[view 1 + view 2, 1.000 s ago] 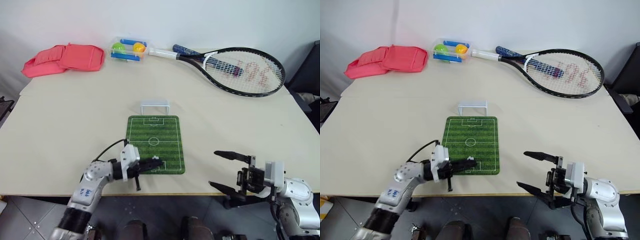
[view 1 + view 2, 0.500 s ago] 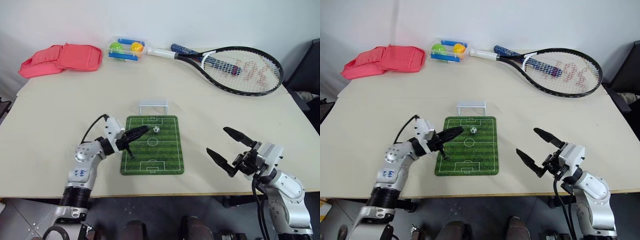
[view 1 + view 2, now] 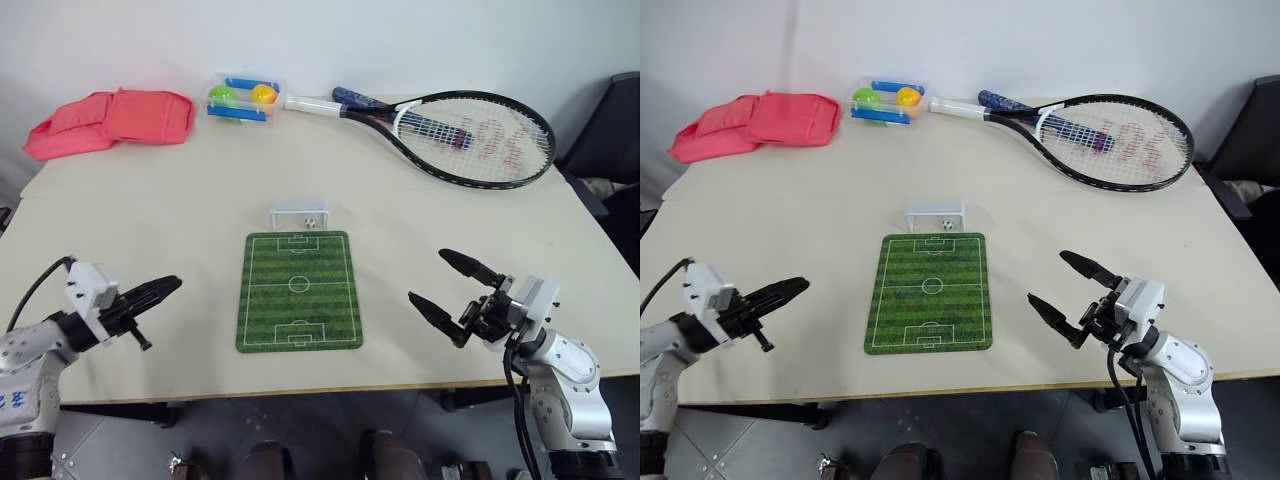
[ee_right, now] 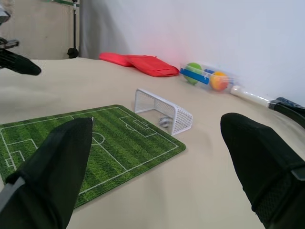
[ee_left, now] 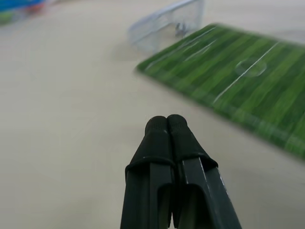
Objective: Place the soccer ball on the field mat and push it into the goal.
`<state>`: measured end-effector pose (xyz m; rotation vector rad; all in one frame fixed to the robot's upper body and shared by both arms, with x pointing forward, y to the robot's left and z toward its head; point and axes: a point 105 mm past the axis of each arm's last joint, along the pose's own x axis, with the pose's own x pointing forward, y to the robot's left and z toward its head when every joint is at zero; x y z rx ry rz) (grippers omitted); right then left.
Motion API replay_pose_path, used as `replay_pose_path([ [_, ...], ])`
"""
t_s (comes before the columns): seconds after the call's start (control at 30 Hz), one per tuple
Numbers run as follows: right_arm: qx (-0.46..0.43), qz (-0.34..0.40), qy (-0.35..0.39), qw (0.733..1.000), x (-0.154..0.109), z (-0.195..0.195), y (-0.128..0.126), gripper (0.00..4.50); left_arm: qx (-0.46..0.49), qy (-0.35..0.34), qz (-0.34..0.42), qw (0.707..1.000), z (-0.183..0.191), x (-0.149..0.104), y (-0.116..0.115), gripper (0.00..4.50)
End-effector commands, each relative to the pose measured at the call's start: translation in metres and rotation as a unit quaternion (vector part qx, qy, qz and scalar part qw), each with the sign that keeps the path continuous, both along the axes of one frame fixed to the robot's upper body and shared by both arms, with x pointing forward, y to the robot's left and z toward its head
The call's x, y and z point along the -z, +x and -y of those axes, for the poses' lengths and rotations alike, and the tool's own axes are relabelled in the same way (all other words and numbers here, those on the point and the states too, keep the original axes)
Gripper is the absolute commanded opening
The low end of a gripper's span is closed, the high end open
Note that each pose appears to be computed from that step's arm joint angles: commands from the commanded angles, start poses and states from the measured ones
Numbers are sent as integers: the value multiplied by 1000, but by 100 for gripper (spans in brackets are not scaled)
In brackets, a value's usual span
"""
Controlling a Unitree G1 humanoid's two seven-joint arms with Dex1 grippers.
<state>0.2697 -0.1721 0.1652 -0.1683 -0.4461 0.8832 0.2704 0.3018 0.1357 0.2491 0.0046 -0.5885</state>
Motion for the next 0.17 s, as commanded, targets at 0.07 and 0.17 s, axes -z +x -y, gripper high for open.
replay_pose_path([
  [0.07, 1, 25, -9, 1000, -8, 9, -1, 450, -62, -11, 43, 997, -16, -14, -14, 2],
  [0.17, 2, 25, -12, 1000, -8, 12, 1, 450, -90, -4, 55, 994, -20, -16, -19, 2],
])
